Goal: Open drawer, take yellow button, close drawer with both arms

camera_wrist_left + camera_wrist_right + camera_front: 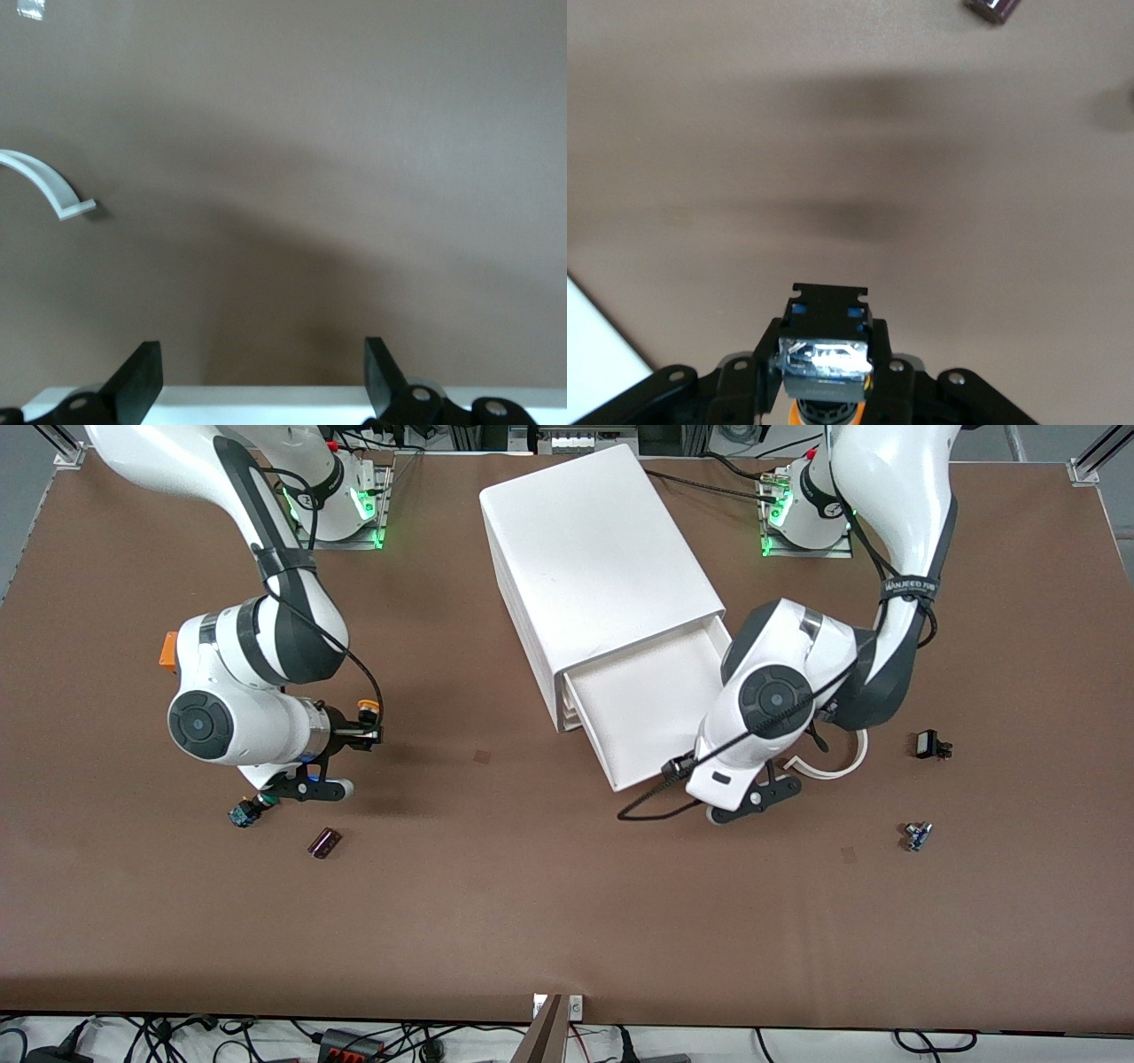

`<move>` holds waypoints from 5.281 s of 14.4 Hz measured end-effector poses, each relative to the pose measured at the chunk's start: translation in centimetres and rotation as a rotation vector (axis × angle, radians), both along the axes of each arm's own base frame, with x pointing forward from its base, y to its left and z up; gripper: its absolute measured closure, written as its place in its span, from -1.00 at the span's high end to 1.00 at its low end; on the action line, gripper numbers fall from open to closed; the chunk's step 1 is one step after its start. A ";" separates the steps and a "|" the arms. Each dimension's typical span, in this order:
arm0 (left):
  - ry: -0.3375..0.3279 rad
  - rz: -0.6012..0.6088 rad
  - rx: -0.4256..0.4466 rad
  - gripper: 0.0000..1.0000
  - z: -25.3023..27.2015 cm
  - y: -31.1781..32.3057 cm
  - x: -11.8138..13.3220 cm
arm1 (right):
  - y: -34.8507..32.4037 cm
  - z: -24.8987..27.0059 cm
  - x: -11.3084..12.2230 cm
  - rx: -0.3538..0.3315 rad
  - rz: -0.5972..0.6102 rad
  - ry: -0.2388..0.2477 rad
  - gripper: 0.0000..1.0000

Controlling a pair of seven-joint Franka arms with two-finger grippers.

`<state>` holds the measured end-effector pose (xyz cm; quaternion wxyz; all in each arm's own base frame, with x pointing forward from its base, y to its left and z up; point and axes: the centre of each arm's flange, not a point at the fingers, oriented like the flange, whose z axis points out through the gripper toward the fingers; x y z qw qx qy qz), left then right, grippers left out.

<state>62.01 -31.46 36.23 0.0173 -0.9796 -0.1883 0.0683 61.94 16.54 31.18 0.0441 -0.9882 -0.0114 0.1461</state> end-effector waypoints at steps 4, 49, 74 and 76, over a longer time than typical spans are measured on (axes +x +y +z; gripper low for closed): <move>0.043 -0.059 0.002 1.00 0.5 -2.1 -4.8 | -2.7 -4.2 -1.2 0.051 0.159 -0.026 -0.17; -0.206 -0.607 -0.064 1.00 23.0 28.4 -5.7 | -20.1 29.4 1.6 -0.090 -0.136 -0.390 1.00; -0.132 -0.618 -0.062 1.00 22.8 28.2 -6.4 | -19.9 27.6 -6.1 -0.117 -0.059 -0.307 1.00; -0.132 -0.618 -0.062 1.00 22.8 28.2 -6.4 | -19.9 27.6 -6.2 -0.117 -0.058 -0.303 1.00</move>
